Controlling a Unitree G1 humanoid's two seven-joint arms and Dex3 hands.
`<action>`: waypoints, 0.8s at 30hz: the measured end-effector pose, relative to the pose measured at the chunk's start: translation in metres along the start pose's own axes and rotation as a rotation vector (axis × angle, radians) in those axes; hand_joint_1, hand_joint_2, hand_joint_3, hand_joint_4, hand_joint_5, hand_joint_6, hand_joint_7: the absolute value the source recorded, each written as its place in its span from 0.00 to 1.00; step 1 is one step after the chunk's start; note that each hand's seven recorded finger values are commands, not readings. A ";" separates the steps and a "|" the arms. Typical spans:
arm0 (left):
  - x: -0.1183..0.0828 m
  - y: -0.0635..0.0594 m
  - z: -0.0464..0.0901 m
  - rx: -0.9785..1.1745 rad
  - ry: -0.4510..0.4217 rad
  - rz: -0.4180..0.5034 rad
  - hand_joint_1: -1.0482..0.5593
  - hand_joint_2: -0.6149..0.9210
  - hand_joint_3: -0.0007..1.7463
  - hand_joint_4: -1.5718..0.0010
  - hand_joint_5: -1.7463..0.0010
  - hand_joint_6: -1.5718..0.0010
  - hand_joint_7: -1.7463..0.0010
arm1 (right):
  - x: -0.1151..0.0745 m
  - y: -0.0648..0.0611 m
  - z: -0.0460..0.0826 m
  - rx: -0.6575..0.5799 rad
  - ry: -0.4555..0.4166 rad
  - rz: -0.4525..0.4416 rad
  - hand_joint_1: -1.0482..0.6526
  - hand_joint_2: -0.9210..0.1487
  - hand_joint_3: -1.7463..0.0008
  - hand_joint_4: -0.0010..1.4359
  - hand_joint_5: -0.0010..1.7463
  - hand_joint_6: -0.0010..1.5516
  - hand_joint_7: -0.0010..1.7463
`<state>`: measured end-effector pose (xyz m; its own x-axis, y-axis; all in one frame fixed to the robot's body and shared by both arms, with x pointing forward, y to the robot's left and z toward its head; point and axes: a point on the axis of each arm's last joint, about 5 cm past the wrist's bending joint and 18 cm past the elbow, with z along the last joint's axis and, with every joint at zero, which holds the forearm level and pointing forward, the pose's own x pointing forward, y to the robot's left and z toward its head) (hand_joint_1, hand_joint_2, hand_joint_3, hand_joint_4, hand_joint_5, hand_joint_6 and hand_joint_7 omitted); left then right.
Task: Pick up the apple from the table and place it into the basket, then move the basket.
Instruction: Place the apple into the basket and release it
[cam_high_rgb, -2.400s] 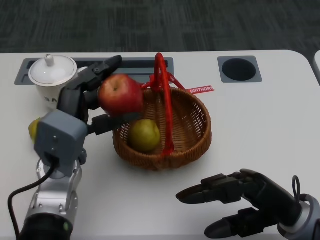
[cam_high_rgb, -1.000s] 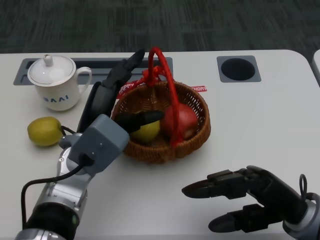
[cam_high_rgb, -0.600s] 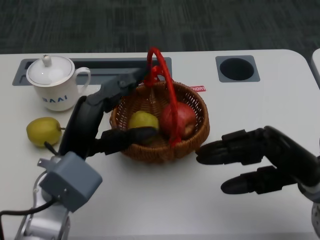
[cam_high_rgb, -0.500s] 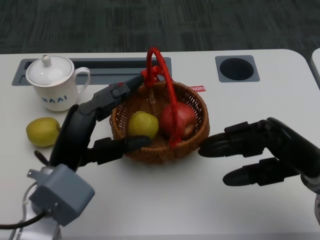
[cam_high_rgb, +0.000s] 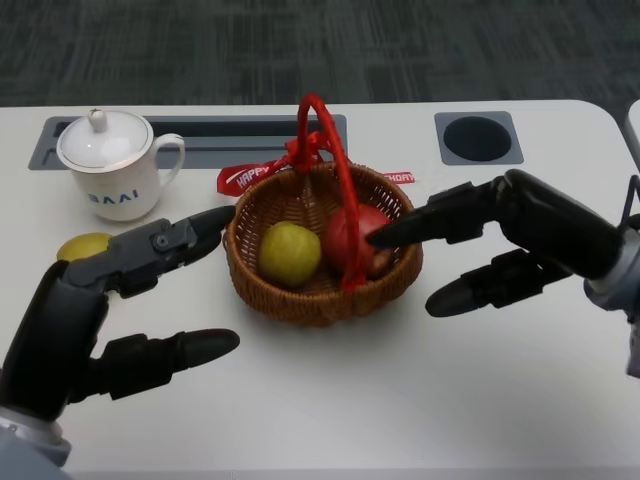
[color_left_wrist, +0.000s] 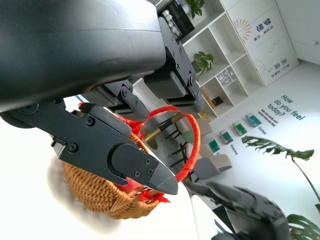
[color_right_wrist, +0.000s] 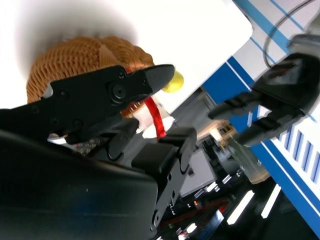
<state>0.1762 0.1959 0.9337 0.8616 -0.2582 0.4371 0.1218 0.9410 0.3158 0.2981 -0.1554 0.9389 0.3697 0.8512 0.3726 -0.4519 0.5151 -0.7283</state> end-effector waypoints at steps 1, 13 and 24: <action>-0.002 0.000 0.001 0.004 0.001 0.000 0.34 0.91 0.00 0.49 0.97 0.54 0.99 | 0.003 -0.001 -0.001 -0.006 0.016 0.017 0.27 0.11 1.00 0.45 0.00 0.37 0.00; -0.015 0.003 0.006 0.012 -0.005 0.000 0.37 0.90 0.00 0.47 0.99 0.52 1.00 | 0.029 0.002 -0.010 -0.198 0.238 0.177 0.23 0.10 1.00 0.48 0.01 0.37 0.01; -0.017 0.005 0.007 0.006 -0.005 0.004 0.36 0.90 0.00 0.47 1.00 0.52 1.00 | 0.022 0.006 -0.016 -0.251 0.307 0.116 0.24 0.11 1.00 0.49 0.01 0.47 0.03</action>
<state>0.1582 0.2038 0.9339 0.8598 -0.2552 0.4422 0.1151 0.9407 0.3191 0.3159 -0.1352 0.9334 0.5702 0.8129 0.1184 -0.3070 0.3446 -0.8871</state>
